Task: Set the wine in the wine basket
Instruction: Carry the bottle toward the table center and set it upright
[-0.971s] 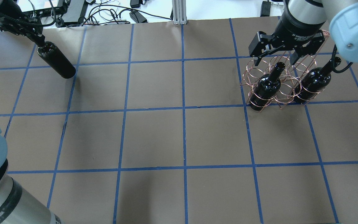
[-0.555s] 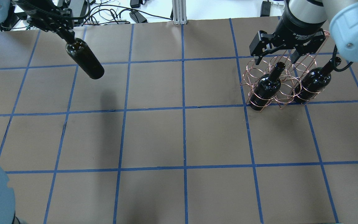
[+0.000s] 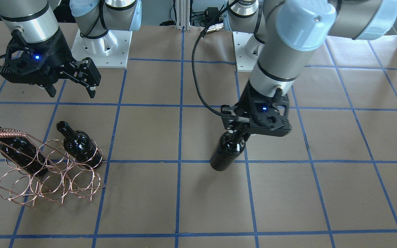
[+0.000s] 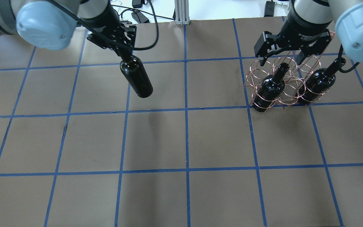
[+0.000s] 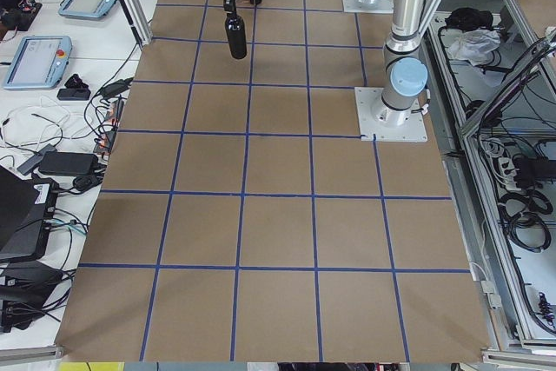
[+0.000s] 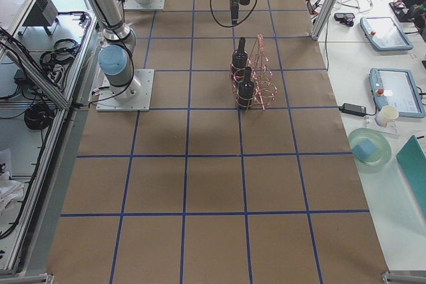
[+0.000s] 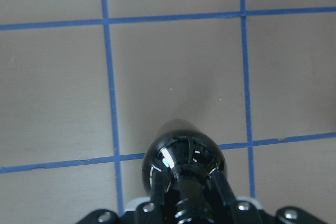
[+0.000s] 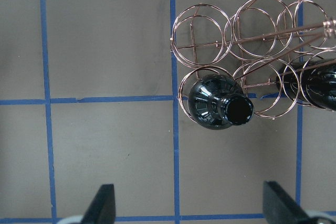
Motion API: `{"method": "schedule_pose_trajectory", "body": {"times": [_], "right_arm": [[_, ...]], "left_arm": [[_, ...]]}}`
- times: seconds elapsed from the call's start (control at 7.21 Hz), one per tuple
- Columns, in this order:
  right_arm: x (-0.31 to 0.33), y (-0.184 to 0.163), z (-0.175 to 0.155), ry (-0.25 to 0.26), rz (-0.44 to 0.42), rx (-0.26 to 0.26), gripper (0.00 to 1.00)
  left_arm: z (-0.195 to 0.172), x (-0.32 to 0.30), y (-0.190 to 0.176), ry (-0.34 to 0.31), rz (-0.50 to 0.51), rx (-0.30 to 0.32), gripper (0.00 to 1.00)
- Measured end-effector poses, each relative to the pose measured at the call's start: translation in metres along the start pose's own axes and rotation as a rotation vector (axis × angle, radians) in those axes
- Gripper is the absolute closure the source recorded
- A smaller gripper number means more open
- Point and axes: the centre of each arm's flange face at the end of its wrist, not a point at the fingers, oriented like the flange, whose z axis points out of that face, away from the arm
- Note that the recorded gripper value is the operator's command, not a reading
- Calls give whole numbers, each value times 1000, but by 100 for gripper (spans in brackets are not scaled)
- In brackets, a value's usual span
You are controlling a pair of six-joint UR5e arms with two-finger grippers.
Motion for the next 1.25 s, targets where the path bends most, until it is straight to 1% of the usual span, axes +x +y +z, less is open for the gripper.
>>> {"method": "schedule_pose_trajectory", "body": {"times": [0.14,0.28,0.42,0.83,1.25], "right_arm": [[0,0,0,0,0,0,0],[0,0,0,0,-1,0,0],[0,0,0,0,-2,1,0],[0,0,0,1,-1,2,0],[0,0,0,1,-2,2,0]], "left_arm": [[18,42,24,10,18,4,100],[35,70,45,15,40,-5,100],[47,85,59,16,58,-20,100],[49,88,68,3,76,-17,100],[54,80,67,-41,87,-18,100]]}}
